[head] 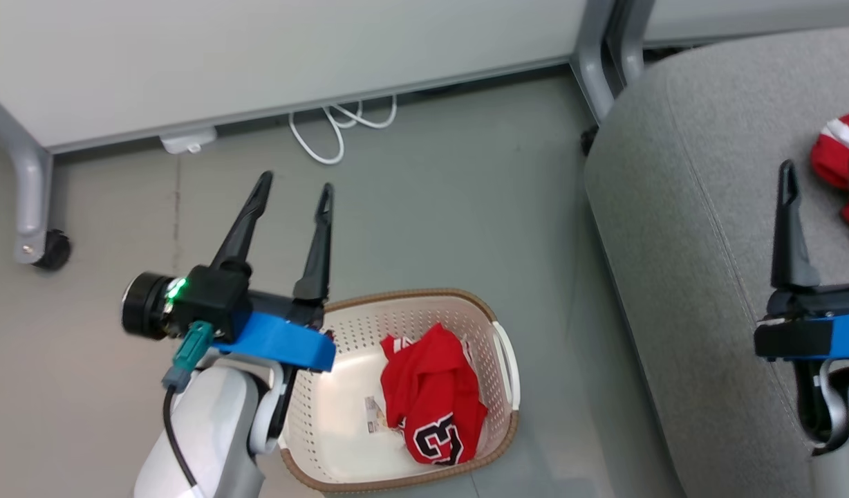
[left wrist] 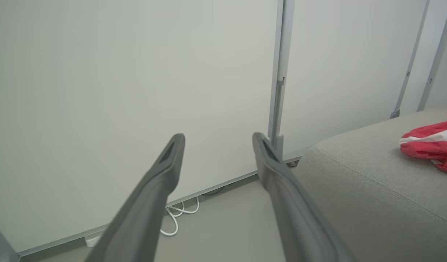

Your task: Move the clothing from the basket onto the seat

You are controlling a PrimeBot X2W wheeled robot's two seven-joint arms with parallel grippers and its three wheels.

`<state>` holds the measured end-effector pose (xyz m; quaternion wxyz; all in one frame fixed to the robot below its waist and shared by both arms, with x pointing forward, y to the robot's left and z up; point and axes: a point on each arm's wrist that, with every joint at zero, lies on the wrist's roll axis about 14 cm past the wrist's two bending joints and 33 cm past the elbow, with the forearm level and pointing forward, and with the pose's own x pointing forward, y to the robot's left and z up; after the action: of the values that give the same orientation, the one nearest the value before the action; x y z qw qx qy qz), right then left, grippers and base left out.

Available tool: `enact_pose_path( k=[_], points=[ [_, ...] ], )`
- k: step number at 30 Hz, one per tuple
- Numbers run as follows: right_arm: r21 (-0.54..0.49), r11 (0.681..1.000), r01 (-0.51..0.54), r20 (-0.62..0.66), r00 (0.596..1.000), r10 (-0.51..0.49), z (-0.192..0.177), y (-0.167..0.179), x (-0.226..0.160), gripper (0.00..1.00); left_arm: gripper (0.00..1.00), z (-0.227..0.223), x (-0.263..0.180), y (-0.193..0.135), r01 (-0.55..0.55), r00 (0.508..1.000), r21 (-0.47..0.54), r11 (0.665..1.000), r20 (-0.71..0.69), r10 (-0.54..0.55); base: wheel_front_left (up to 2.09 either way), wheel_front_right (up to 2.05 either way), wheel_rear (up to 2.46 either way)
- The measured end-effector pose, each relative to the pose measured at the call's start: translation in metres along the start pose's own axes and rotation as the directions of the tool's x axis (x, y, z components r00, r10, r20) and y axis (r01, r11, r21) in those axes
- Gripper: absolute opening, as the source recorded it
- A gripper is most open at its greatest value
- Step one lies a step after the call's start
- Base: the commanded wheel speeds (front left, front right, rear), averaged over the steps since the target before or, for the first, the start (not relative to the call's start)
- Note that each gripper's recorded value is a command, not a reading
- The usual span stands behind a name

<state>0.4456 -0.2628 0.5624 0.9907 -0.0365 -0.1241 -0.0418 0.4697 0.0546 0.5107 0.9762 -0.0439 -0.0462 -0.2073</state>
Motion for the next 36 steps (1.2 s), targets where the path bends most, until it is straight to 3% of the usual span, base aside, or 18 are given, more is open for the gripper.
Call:
enact_pose_path(
  k=[7, 14, 36],
  points=[
    [0.065, 0.993, -0.094, 0.003, 0.996, 0.094, 0.004, 0.042, -0.007, 1.0, 1.0, 0.017, -0.042, 0.036, -0.148, 0.989, 0.016, 0.989, 0.023, 0.148, 0.0, 0.0, 0.0],
    [0.113, 0.982, -0.155, -0.036, 0.987, 0.159, -0.007, 0.072, -0.019, 1.0, 1.0, 0.02, -0.073, 0.048, -0.214, 0.977, 0.022, 0.977, 0.021, 0.214, 0.0, 0.0, 0.0],
    [0.188, 0.974, -0.129, -0.12, 0.981, 0.153, -0.024, 0.08, -0.066, 1.0, 1.0, 0.021, -0.126, 0.055, -0.296, 0.955, 0.011, 0.955, 0.017, 0.296, 0.0, 0.0, 0.0]
  ],
)
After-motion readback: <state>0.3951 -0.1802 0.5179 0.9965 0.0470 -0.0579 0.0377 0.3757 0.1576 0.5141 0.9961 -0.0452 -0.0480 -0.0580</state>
